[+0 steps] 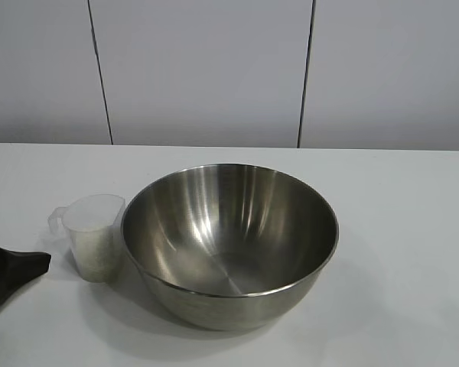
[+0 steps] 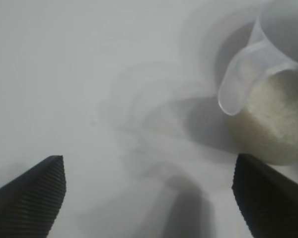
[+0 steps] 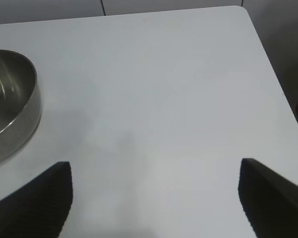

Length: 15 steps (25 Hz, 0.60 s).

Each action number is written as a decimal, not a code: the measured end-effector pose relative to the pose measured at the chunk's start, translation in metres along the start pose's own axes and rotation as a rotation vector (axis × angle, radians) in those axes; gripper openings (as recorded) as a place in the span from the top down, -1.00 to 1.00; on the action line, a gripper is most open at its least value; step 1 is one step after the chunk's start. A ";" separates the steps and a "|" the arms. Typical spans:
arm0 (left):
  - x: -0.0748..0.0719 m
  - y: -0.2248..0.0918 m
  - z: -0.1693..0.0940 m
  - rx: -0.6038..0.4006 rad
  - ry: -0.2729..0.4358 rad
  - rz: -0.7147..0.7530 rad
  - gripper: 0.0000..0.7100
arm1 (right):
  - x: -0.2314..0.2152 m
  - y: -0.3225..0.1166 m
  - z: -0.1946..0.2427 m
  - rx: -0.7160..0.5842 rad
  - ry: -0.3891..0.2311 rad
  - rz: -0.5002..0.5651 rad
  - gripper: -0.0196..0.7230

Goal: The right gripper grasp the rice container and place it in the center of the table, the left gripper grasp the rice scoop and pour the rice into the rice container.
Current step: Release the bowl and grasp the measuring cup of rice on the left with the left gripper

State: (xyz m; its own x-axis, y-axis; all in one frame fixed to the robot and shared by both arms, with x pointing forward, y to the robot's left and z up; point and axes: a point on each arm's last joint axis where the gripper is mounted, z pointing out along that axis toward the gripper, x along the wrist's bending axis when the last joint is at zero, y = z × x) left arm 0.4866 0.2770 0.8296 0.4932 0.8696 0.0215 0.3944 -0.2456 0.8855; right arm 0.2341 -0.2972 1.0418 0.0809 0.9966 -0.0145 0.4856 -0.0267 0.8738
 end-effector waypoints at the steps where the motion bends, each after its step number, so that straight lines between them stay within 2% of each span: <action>1: 0.001 0.001 0.001 -0.004 0.001 0.003 -0.84 | 0.000 0.000 0.000 0.000 0.000 0.000 -0.73; 7: 0.006 0.008 0.008 -0.038 -0.001 0.027 -0.84 | 0.000 0.000 0.000 0.000 0.000 0.000 -0.73; 15: 0.005 0.013 0.013 -0.065 -0.061 0.072 -0.84 | 0.000 0.000 0.000 0.000 0.000 0.000 -0.73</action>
State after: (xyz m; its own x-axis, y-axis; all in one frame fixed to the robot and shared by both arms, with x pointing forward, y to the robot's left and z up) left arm 0.5041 0.2722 0.8356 0.5658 0.8224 0.0598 0.3060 -0.2768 0.9109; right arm 0.2341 -0.2972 1.0418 0.0809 0.9966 -0.0145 0.4856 -0.0267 0.8738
